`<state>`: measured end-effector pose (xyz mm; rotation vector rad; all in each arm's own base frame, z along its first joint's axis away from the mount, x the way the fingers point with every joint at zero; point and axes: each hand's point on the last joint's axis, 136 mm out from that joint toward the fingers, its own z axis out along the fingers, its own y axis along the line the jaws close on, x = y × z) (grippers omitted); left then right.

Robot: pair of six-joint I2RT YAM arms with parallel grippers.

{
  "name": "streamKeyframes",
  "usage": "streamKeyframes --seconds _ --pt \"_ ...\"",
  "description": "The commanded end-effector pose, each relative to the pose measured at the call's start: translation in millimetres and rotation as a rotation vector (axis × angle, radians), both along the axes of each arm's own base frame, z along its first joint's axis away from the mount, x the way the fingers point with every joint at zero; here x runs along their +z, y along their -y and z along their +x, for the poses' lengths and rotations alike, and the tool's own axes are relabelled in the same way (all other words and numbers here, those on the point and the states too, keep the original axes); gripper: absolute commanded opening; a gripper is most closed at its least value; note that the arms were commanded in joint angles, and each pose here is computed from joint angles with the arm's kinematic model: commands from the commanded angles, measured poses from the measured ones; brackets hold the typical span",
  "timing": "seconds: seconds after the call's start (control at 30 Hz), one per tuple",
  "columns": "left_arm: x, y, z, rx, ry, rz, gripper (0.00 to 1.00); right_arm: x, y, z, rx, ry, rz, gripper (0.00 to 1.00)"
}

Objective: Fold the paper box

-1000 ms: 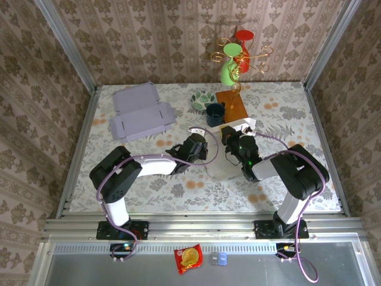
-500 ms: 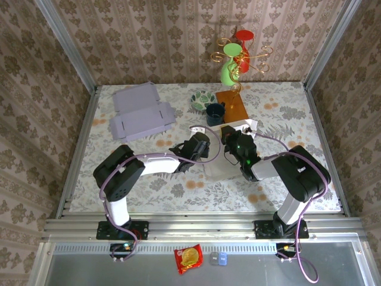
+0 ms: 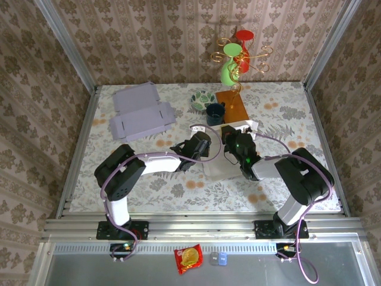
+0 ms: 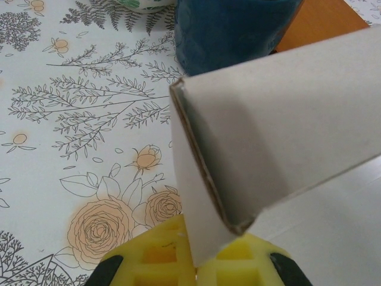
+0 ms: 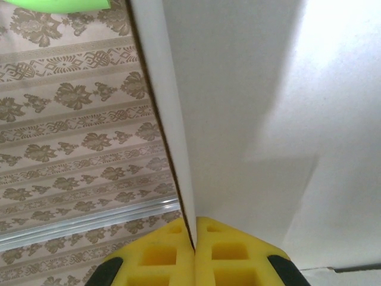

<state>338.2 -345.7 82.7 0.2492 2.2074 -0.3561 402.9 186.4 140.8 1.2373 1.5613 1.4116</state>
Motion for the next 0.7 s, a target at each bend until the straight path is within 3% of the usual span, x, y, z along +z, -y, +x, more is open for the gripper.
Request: streamKeyframes --seconds 0.0,0.07,0.27,0.4,0.67 --pt "1 9 -3 -0.030 -0.029 -0.013 0.00 -9 -19 -16 0.086 -0.073 -0.032 0.23" --pt "2 2 -3 -0.024 -0.047 0.008 0.00 0 -14 -16 0.095 -0.076 -0.062 0.38" --pt "13 -20 -4 -0.028 -0.089 0.034 0.00 43 15 -25 0.109 -0.107 -0.181 0.71" --pt "21 -25 -5 -0.062 -0.110 0.040 0.00 69 31 -33 0.126 -0.110 -0.243 0.77" --pt "49 -35 -6 -0.150 -0.224 -0.050 0.00 117 74 -39 0.234 -0.093 -0.521 0.73"
